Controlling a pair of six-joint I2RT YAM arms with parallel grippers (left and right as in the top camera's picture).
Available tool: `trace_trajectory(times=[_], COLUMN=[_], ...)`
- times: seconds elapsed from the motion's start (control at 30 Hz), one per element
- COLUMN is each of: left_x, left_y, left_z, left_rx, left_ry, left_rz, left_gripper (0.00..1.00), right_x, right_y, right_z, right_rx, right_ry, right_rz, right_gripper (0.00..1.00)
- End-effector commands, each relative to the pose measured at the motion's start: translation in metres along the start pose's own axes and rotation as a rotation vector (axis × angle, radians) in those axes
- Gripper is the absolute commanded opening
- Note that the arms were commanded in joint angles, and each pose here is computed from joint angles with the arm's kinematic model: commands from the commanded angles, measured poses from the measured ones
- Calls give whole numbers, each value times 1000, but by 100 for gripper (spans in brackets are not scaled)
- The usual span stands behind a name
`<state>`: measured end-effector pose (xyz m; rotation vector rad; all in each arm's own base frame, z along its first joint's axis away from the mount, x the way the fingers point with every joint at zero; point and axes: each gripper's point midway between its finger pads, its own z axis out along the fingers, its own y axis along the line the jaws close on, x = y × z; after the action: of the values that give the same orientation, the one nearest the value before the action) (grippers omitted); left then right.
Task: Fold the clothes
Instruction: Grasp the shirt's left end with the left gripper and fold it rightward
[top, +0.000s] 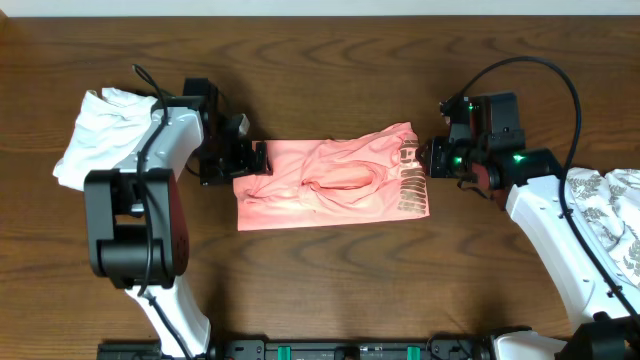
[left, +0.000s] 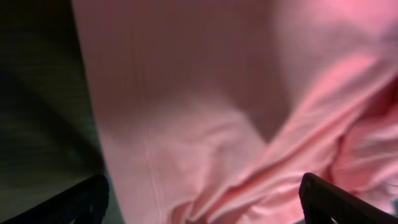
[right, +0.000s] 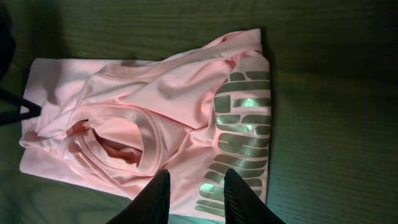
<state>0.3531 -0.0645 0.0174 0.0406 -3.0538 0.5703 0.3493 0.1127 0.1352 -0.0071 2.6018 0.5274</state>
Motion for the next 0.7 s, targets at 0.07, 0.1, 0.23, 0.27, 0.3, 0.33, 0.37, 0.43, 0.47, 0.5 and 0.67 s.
trace_trajectory(times=[0.07, 0.1, 0.23, 0.27, 0.3, 0.33, 0.37, 0.43, 0.47, 0.5, 0.67], left_x=[12, 14, 31, 37, 41, 45, 48, 51, 52, 53, 51], left_y=[6, 7, 6, 0, -4, -8, -9, -8, -8, -8, -7], left_z=[18, 21, 33, 36, 38, 40, 42, 46, 47, 48, 48], left_rx=[12, 11, 41, 82, 115, 142, 153, 159, 158, 158, 159], left_ry=[76, 87, 147, 162, 172, 180, 185, 186, 188, 189, 181], left_rz=[-18, -22, -56, -63, -66, -73, -76, -77, -78, -77, -71], left_gripper=[98, 98, 98, 99, 99, 95, 90, 83, 81, 76, 35], right_x=[-2, -2, -3, -3, -3, -3, -4, -5, -5, -5, -4], right_y=[-3, -3, -6, -6, -6, -6, -6, -5, -5, -5, -5], right_z=[0, 0, 0, 0, 0, 0, 0, 0, 0, 0, 0], right_rx=[11, 11, 26, 27, 27, 27, 27, 25, 25, 25, 25], right_ry=[-4, -5, -8, -9, -9, -12, -13, -18, -19, -19, -15], right_rz=[-8, -8, -8, -9, -8, -9, -9, -11, -11, -11, -10], right_gripper=[27, 27, 27, 27, 27, 27, 27, 27, 27, 27, 27])
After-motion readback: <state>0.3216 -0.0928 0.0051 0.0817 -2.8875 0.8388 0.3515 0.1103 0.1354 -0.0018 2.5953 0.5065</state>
